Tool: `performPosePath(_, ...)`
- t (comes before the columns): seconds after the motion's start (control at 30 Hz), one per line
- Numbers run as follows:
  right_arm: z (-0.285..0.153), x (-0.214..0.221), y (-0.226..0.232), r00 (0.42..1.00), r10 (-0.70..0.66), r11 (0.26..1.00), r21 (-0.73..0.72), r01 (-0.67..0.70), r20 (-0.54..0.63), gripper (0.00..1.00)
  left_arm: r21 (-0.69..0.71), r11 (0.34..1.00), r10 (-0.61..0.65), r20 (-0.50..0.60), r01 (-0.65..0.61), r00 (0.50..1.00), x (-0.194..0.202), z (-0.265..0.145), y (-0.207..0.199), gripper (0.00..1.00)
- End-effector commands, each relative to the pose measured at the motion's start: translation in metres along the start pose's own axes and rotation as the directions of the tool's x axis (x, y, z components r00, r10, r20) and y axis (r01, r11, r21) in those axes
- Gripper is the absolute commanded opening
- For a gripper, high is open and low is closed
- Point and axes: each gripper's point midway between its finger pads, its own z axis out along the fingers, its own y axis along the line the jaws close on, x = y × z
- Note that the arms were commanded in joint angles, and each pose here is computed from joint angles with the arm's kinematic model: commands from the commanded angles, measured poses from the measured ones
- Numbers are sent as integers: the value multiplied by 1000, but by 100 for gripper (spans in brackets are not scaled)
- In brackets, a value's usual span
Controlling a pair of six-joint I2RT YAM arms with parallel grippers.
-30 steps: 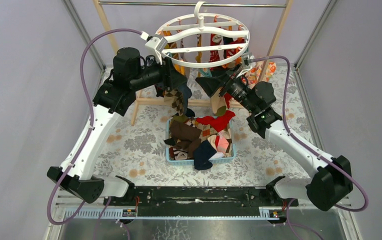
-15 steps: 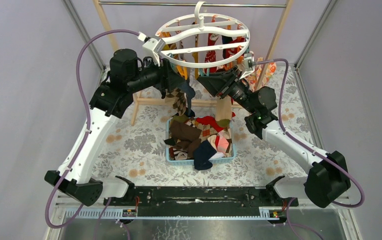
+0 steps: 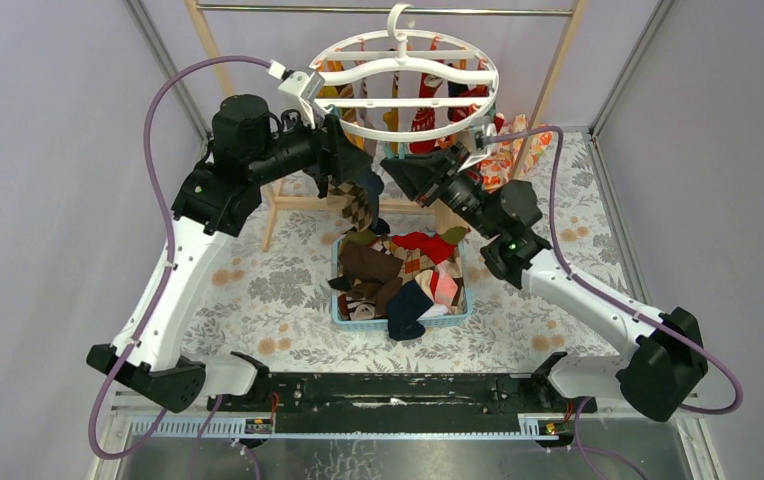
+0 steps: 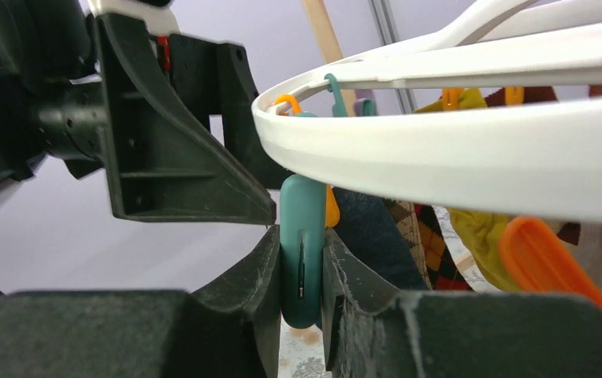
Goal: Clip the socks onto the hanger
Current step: Open the clamp at the hanger.
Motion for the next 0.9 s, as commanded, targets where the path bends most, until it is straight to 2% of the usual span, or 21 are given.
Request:
performPosePath(0.0,19,-14,17,987,-146,989,30,144,68,14,45,999,-27,69,24,997,-29,-19,-24,74)
performPosePath(0.1,30,-7,19,983,-170,985,50,167,70,12,87,994,-68,66,62,996,-33,-23,-35,78)
performPosePath(0.43,57,14,27,977,-206,976,87,201,58,10,96,989,-116,79,109,990,-39,-16,-35,77)
performPosePath(0.6,53,12,22,976,-207,973,119,198,69,10,-89,996,27,169,-12,985,-56,-38,-11,75)
performPosePath(0.73,52,8,24,975,-211,972,121,201,71,10,-260,964,97,138,-58,986,-40,-51,21,75)
performPosePath(0.87,52,6,24,973,-220,970,126,210,71,10,-290,956,86,120,-48,989,-21,-56,28,75)
